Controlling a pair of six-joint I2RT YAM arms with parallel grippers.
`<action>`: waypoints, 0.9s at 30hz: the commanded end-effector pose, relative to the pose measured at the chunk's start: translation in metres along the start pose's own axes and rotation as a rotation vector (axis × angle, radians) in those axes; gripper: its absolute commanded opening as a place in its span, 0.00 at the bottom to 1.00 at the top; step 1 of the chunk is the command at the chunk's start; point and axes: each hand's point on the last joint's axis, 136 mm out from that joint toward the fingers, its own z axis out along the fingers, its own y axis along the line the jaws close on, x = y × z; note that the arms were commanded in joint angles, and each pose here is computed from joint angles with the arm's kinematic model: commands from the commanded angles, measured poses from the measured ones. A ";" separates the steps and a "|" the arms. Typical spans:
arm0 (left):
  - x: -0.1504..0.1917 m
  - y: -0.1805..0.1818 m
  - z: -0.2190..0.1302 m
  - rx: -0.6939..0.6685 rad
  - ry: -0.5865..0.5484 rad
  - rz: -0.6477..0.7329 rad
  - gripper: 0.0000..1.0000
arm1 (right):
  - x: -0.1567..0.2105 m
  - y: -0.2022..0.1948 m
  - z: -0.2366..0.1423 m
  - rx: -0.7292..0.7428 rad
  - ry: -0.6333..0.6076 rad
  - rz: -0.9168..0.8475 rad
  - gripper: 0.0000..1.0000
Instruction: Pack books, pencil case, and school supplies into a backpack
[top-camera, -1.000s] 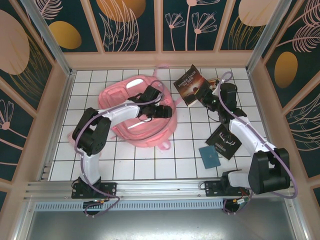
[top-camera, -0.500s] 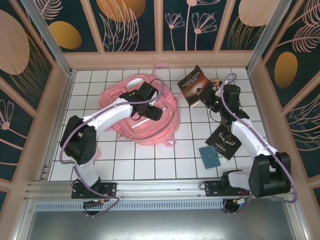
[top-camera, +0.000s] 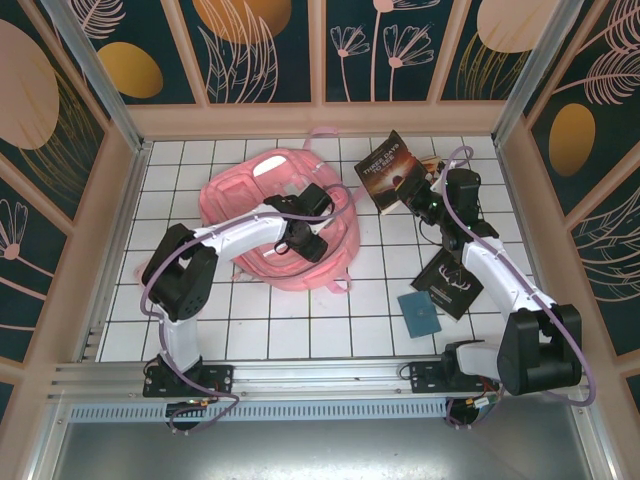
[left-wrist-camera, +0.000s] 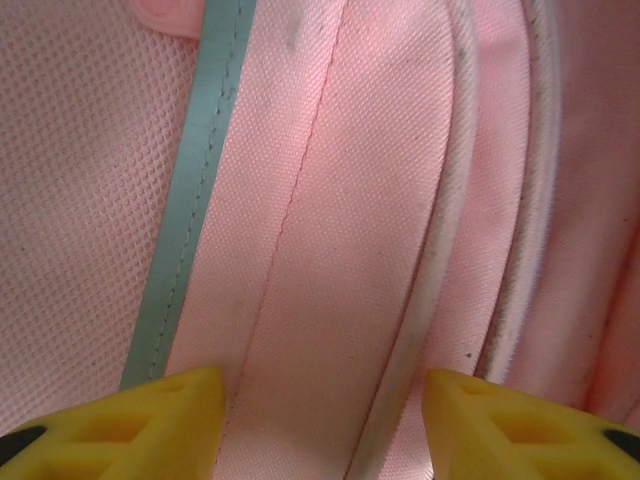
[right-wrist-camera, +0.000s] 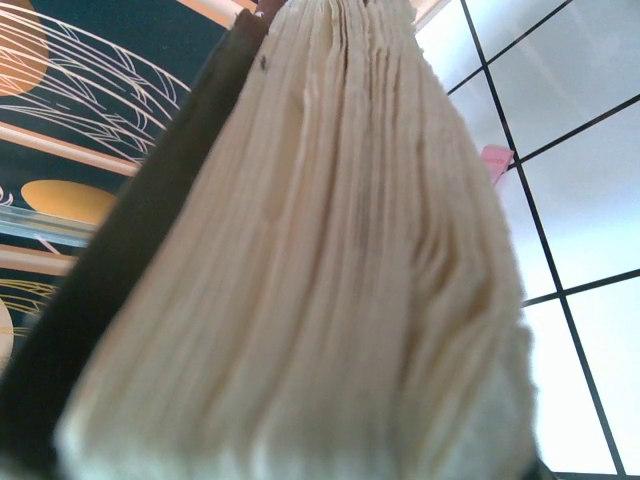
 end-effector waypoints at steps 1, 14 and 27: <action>0.003 0.000 0.005 0.006 0.025 0.022 0.54 | -0.017 0.022 -0.005 -0.079 -0.058 -0.030 0.11; 0.004 0.024 0.015 -0.180 0.045 0.052 0.37 | -0.016 0.021 -0.005 -0.075 -0.055 -0.031 0.11; -0.063 0.053 -0.095 -0.352 -0.320 -0.099 0.00 | -0.008 0.017 -0.018 -0.031 -0.029 -0.060 0.11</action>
